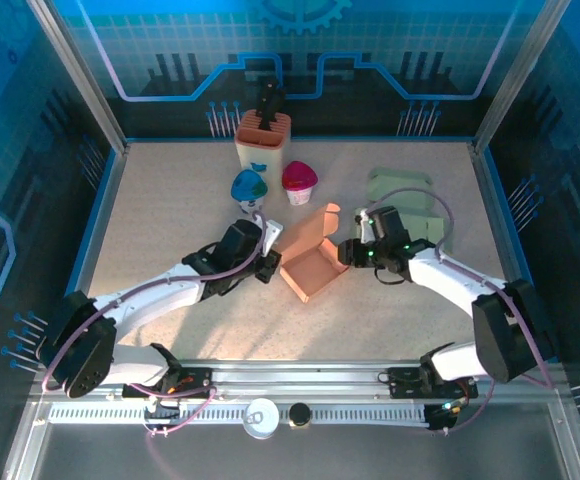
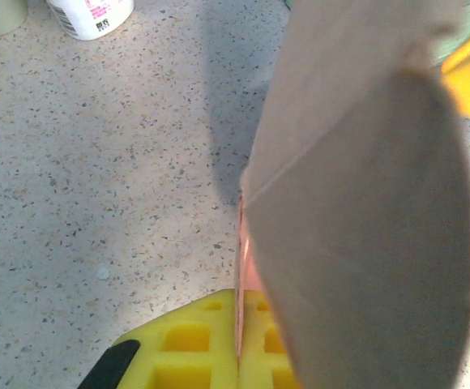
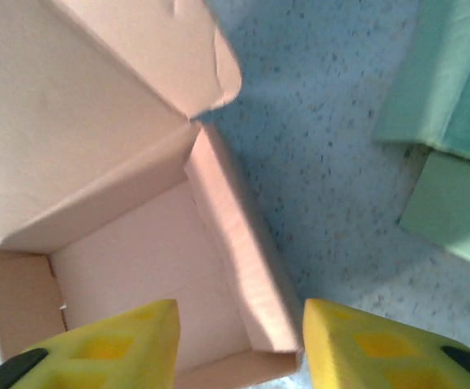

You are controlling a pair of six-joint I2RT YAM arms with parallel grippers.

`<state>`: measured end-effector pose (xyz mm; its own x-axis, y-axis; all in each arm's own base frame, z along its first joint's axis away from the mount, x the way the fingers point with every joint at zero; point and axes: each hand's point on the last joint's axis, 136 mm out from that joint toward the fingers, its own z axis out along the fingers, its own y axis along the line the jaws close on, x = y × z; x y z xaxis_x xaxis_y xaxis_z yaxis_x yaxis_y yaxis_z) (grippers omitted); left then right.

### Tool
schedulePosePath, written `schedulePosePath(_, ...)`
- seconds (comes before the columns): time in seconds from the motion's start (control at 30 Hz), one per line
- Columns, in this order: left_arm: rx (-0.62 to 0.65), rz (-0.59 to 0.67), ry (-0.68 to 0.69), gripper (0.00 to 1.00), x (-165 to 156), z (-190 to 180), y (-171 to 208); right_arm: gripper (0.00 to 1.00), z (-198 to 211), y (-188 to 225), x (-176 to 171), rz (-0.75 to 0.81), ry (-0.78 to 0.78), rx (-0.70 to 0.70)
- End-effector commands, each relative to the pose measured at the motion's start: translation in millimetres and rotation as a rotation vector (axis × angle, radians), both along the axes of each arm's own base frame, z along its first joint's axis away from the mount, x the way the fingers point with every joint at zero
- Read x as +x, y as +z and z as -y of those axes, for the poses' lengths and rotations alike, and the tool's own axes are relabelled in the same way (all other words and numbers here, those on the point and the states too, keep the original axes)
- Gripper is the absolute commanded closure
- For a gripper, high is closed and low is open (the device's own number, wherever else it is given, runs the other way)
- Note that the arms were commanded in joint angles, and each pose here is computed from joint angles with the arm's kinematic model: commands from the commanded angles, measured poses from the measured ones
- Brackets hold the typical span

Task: Fold the paper box

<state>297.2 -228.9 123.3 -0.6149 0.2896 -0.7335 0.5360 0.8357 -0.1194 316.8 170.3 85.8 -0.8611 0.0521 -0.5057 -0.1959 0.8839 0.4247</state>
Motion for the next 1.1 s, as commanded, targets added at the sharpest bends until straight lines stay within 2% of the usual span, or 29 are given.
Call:
schedulePosePath(0.0, 0.002, 0.021, -0.033, 1.0, 5, 0, 8, 0.58, -10, 12, 13, 0.016, 0.119, 0.134)
schedulePosePath(0.13, -0.001, 0.019, -0.036, 1.0, 13, -6, 6, 0.65, -18, -3, 15, -0.098, 0.17, 0.217)
schedulePosePath(0.23, 0.011, 0.031, -0.046, 1.0, 20, -7, 5, 0.67, -21, -24, 13, -0.168, 0.169, 0.243)
schedulePosePath(0.6, 0.043, 0.04, -0.042, 1.0, 27, -11, -7, 0.69, -30, -25, 14, -0.206, 0.18, 0.485)
schedulePosePath(0.7, 0.043, 0.04, -0.042, 1.0, 27, -11, -7, 0.65, -24, -21, 15, -0.21, 0.159, 0.565)
schedulePosePath(0.93, 0.04, 0.031, -0.041, 1.0, 28, -10, -8, 0.74, -18, -37, 17, -0.259, 0.125, 0.561)
schedulePosePath(1.07, 0.034, 0.03, -0.043, 1.0, 28, -9, -7, 0.74, -24, -41, 14, -0.268, 0.137, 0.551)
